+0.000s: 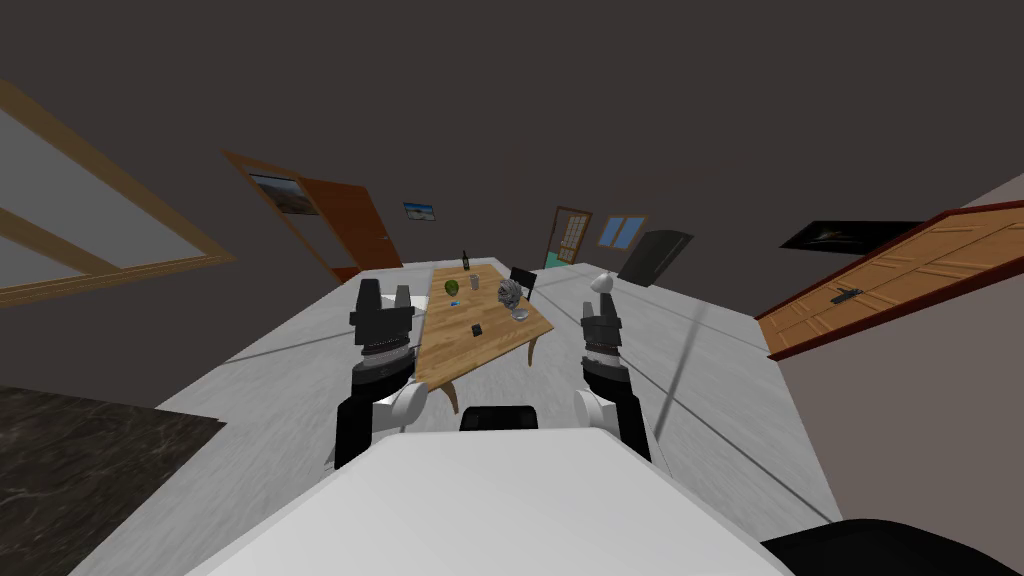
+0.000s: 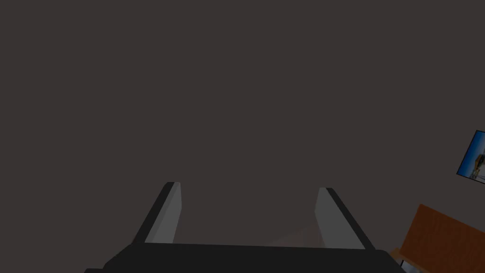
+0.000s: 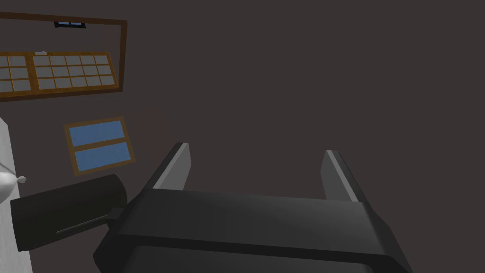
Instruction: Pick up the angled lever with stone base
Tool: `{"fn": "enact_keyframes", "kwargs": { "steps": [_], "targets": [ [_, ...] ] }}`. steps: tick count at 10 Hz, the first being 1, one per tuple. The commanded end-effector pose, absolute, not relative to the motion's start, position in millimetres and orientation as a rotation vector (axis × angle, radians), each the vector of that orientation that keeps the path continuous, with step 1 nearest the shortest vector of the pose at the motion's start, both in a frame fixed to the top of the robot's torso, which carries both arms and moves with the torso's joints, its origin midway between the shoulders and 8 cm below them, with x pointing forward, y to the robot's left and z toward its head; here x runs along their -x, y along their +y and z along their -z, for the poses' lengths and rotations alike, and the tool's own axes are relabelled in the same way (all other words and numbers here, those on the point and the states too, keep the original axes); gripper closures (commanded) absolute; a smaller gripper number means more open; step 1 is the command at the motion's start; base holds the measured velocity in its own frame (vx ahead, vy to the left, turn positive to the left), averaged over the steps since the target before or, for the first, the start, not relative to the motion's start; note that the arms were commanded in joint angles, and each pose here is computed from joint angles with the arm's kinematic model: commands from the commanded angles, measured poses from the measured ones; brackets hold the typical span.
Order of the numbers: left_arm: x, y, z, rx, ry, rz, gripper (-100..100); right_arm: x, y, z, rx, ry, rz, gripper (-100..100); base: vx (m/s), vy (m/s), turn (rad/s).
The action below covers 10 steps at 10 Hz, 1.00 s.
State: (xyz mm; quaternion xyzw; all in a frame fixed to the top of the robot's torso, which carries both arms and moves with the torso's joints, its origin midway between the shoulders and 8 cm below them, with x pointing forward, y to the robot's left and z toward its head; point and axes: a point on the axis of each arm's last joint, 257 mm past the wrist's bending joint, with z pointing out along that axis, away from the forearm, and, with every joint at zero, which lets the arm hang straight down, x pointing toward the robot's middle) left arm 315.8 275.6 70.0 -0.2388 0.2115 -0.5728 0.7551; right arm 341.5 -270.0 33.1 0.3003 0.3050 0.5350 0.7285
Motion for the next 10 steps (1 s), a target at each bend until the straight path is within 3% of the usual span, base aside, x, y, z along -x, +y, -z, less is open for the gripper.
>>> {"fn": "enact_keyframes", "kwargs": {
  "steps": [1, 10],
  "targets": [
    [-325, 272, -65, 0.518, 0.505, 1.252, -100, -342, -270, -33, -0.662, 0.672, -1.179, 0, 0.01, -0.028, 0.012],
    [-401, 263, 3, 0.617, 0.804, 1.206, -100, -342, -270, -33, -0.662, 0.672, -1.179, 0, 0.021, -0.077, 0.016]
  ]
}}
